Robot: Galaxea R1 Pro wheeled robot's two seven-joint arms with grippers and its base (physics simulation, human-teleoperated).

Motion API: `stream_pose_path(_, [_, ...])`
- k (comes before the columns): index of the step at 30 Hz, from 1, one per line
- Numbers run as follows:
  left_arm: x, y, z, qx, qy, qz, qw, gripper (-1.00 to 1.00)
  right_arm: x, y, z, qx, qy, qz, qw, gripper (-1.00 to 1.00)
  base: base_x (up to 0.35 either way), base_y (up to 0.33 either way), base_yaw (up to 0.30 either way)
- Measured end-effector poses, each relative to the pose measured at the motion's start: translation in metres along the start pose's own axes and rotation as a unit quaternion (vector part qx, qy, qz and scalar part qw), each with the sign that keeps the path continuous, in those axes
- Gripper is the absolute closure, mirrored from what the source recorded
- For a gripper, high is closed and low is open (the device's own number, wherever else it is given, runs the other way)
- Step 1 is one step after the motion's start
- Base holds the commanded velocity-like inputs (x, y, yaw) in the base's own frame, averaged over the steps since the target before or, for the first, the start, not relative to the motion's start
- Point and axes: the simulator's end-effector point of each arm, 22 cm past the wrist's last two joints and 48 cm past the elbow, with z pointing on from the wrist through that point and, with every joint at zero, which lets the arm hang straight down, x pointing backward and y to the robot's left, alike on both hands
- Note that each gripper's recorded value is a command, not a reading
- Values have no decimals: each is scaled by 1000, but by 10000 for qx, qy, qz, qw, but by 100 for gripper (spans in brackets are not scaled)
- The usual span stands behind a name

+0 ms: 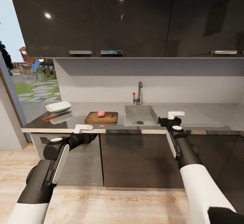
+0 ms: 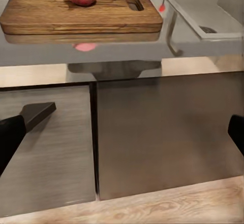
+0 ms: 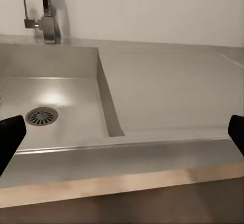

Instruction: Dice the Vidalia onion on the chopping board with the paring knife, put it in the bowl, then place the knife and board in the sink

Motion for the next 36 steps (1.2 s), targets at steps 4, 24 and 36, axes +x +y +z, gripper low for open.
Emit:
stream_pose_path(4, [20,5,17,-12,88,-30,10000,-100,40,3,16,-55,-197,-16,9998,-100,0,0,0])
stream_pose_path(24, [202,42,91,-267,236,-160,9992,-100,173,11,-28,-294,-1439,224,9889,-100,0,0,0])
stream_pose_path(36, [361,69,54,-582,915,-246,9938,-100,313,10,-113,-412,-775,228,9959,-100,0,0,0])
